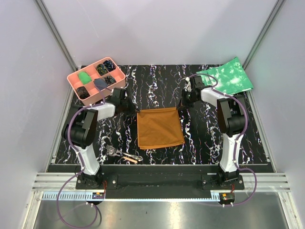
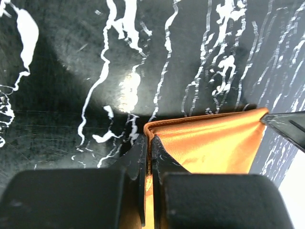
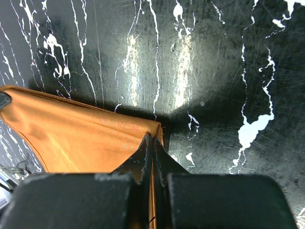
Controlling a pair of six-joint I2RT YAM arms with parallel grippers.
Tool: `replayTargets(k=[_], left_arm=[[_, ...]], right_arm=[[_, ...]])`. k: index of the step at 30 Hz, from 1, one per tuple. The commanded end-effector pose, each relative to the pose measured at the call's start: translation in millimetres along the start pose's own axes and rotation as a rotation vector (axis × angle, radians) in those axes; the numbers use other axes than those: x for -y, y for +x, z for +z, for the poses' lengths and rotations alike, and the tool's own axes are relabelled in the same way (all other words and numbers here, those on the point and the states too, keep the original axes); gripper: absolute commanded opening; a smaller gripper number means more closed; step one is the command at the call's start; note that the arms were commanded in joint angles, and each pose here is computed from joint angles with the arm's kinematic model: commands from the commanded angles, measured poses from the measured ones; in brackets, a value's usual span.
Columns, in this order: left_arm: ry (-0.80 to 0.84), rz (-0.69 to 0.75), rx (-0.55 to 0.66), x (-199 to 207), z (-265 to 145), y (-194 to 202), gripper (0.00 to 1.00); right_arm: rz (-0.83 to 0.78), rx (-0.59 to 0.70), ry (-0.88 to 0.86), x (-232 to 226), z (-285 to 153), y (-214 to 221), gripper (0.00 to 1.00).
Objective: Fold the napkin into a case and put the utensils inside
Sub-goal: Smooth out the lower triangle-folded napkin at the center of the board.
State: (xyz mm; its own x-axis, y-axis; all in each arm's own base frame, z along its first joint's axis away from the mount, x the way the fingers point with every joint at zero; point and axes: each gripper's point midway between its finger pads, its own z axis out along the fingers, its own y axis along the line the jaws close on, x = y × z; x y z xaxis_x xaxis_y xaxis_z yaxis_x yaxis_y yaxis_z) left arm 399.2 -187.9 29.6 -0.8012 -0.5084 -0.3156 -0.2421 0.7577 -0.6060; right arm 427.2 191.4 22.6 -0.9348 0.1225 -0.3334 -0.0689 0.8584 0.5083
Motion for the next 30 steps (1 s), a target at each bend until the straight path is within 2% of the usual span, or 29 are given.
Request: replayTargets(k=[1, 2, 4, 5, 6, 9, 13, 17, 21, 25, 28, 29, 30], left_arm=[[-0.053, 0.011, 0.118, -7.8, -4.3, -27.3, 0.00], [-0.056, 0.011, 0.116, -7.9, -3.6, -26.0, 0.00], [-0.067, 0.022, 0.137, -8.3, -6.4, -27.4, 0.09], [-0.081, 0.028, 0.168, -8.1, -11.4, -33.8, 0.15], [-0.100, 0.042, 0.180, -9.6, -14.4, -37.3, 0.30], [-0.125, 0.064, 0.201, -9.3, -21.8, -44.6, 0.44], [-0.093, 0.056, 0.148, -2.3, -14.4, -39.4, 0.50], [-0.013, 0.040, 0.086, 7.1, 1.9, -29.2, 0.50], [0.060, 0.052, 0.081, 19.9, 6.9, -25.5, 0.53], [0.070, 0.056, 0.046, 23.3, 16.5, -17.4, 0.52], [0.028, 0.033, 0.011, 13.3, 22.7, -9.1, 0.40], [-0.005, 0.027, 0.024, 8.0, 24.1, -12.0, 0.28], [-0.040, 0.027, 0.015, 1.0, 24.7, -9.3, 0.22]], right_arm=[[-0.003, 0.064, 0.069, 16.3, -7.5, -18.4, 0.00], [-0.004, 0.064, 0.067, 16.1, -6.8, -19.1, 0.00], [-0.017, 0.072, 0.067, 15.5, -7.4, -22.6, 0.00], [-0.021, 0.075, 0.068, 15.3, -8.1, -23.6, 0.00], [-0.032, 0.078, 0.064, 14.1, -9.0, -25.0, 0.00], [-0.038, 0.071, 0.046, 11.6, -8.4, -25.5, 0.00], [-0.041, 0.065, 0.031, 9.0, -6.7, -24.9, 0.01], [-0.038, 0.056, 0.018, 7.3, -5.9, -22.9, 0.02], [-0.041, 0.056, 0.014, 7.0, -5.7, -24.0, 0.02], [-0.045, 0.060, 0.014, 5.4, -6.4, -26.0, 0.02], [-0.050, 0.066, 0.010, 3.5, -6.9, -30.0, 0.02], [-0.055, 0.069, 0.012, 3.3, -6.7, -32.6, 0.01], [-0.061, 0.076, 0.021, 4.1, -7.4, -35.5, 0.02]])
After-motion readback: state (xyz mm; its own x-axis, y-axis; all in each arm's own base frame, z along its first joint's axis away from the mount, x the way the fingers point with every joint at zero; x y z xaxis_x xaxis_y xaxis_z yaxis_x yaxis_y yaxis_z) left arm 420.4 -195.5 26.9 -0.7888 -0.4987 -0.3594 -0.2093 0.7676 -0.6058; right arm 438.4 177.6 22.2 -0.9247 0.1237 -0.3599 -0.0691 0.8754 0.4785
